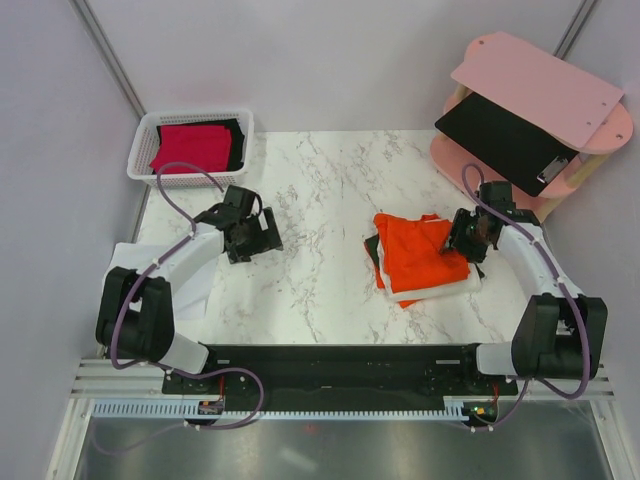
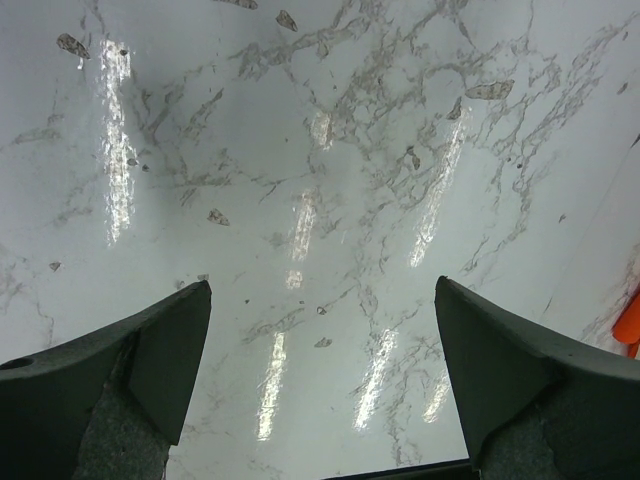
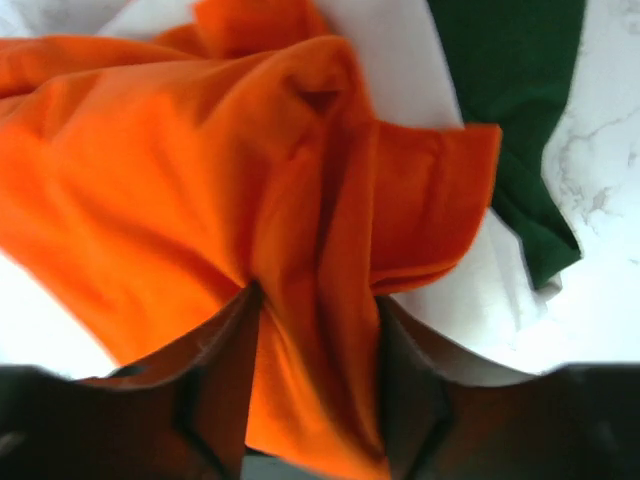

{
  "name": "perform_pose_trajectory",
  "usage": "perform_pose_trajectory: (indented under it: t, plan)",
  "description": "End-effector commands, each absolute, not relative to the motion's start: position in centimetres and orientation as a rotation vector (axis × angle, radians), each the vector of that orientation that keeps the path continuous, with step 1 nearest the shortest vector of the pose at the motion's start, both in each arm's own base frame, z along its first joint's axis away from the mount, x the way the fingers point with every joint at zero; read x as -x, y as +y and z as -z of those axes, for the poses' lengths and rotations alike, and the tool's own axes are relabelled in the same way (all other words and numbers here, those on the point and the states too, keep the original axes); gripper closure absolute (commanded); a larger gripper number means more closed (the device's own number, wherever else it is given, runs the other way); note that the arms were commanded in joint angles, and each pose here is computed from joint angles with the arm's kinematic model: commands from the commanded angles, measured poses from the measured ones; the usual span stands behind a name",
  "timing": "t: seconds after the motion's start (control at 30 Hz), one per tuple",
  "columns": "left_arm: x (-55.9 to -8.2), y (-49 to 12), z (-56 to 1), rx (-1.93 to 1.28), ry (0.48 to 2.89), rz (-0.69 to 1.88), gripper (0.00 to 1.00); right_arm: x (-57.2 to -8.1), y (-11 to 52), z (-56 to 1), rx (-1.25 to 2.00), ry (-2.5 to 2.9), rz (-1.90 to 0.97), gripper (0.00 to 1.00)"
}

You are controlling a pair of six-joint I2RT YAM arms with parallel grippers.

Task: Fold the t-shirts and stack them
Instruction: Put the neatly folded tshirt into the corner of the board with the right arm

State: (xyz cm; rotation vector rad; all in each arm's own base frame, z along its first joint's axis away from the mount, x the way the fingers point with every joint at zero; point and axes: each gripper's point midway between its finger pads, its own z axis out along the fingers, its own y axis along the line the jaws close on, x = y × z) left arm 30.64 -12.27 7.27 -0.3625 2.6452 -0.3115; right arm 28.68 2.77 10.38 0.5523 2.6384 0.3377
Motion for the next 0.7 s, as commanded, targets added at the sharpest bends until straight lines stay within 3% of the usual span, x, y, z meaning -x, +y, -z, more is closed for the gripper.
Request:
perform_pose_trajectory:
  t: [0.0,0.03,0.07,0.27,0.37,0.4,0.43,0.47,0.5,0.53,0.67]
  plan:
    - [-30.9,-13.8,-8.2,0.251,2.624,0.365,0.01,-27.7,0.6,-9.2,-0.547,2.685,-0.170,0.34]
    - [-30.6,-14.5,-8.3,0.217,2.627,0.368,0.00,-28.1,0.2,-10.0,-0.547,2.654,-0.139,0.13]
    - [-30.5,-15.0,-8.5,0.195,2.622,0.373,0.00,-28.3,-0.1,-11.5,-0.539,2.594,-0.126,0.03]
    - [-29.0,-22.1,-10.3,-0.048,2.573,0.458,0.00,-29.3,-2.0,-19.8,-0.480,2.310,-0.035,0.02]
    - [-28.0,-27.3,-11.5,-0.151,2.532,0.595,0.02,-29.6,-0.8,-20.1,-0.436,2.295,-0.116,0.02]
    - [-27.9,-28.7,-11.7,-0.175,2.524,0.633,0.07,-30.0,-0.2,-19.8,-0.421,2.297,-0.158,0.02]
    - [-27.4,-30.9,-12.3,-0.208,2.498,0.700,0.14,-29.9,0.6,-19.0,-0.400,2.319,-0.213,0.10]
    - [-27.0,-32.2,-12.5,-0.241,2.495,0.753,0.30,-30.2,1.3,-18.3,-0.378,2.333,-0.256,0.21]
    - [-27.0,-33.7,-13.6,-0.262,2.469,0.804,0.87,-31.0,1.8,-18.4,-0.356,2.306,-0.300,0.75]
    - [-26.5,-35.0,-13.0,-0.272,2.488,0.827,0.98,-30.9,3.3,-17.7,-0.319,2.320,-0.398,1.00]
    - [-25.8,-40.2,-14.6,-0.325,2.429,1.053,0.98,-31.9,6.5,-17.9,-0.256,2.241,-0.643,1.00]
